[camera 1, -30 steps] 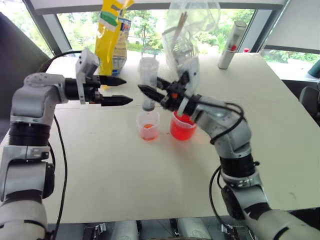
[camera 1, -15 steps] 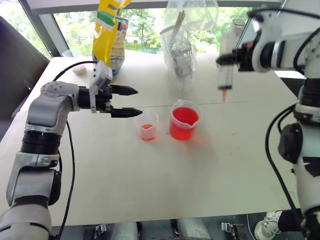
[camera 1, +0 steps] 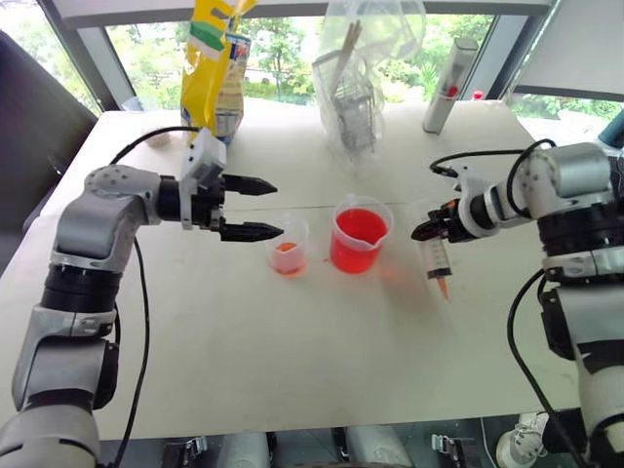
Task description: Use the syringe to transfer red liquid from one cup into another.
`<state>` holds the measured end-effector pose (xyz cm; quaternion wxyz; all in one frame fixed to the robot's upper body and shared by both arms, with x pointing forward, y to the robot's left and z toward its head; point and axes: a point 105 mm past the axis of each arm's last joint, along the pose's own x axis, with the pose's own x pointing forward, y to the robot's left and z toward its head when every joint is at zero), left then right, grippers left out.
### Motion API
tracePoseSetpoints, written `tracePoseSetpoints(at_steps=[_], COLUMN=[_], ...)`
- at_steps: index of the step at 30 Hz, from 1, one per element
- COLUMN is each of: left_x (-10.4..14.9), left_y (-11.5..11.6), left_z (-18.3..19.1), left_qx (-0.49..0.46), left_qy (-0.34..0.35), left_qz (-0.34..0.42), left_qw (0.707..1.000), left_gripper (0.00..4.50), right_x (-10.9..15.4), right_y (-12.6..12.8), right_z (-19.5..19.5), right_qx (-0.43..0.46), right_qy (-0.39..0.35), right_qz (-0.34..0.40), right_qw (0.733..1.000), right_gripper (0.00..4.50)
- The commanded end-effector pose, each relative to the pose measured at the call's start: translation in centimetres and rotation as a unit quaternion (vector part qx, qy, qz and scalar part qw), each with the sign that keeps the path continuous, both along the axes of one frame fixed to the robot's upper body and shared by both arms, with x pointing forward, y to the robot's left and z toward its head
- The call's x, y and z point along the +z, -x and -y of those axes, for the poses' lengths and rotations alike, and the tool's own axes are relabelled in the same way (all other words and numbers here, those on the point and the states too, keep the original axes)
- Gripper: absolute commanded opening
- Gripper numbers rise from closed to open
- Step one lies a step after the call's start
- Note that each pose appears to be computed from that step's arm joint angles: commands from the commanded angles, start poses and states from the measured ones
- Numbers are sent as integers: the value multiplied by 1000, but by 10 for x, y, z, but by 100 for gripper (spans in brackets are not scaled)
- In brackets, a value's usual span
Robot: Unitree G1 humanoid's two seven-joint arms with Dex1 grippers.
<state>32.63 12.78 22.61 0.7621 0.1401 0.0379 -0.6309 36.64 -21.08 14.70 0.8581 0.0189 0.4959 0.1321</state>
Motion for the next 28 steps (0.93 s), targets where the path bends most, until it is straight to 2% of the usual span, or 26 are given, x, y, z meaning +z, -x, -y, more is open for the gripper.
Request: tracePoseSetpoints(at_steps=[1, 3, 8, 9, 15, 20, 25, 28], left_x=[8, 8, 6, 6, 8, 9, 10, 10], left_y=[5, 6, 7, 8, 11, 15, 20, 23], left_z=[2, 4, 7, 8, 7, 1, -2, -5], left_qx=[-8, -10, -16, -17, -23, -14, -6, 0], left_qy=[3, 2, -9, -9, -7, -10, -12, -16], left_qz=[16, 15, 16, 14, 8, 2, 0, -10], left_qw=[1000, 1000, 1000, 1000, 1000, 1000, 1000, 1000], left_gripper=[446, 446, 450, 450, 450, 450, 450, 450], right_x=[-7, -13, -10, -6, 46, 88, 110, 113], right_y=[-2, -2, -2, -1, 13, 45, 79, 100], right_z=[6, 5, 3, 2, -1, -9, -21, -28], right_qx=[-15, -14, -9, -6, 59, 137, 203, 241], right_qy=[7, 10, 11, 8, 13, 10, 4, -7], right_qz=[-1, -3, 8, 14, 112, 207, 277, 295], right_qw=[1000, 1000, 1000, 1000, 992, 969, 939, 925], right_gripper=[138, 138, 381, 441, 447, 447, 447, 447])
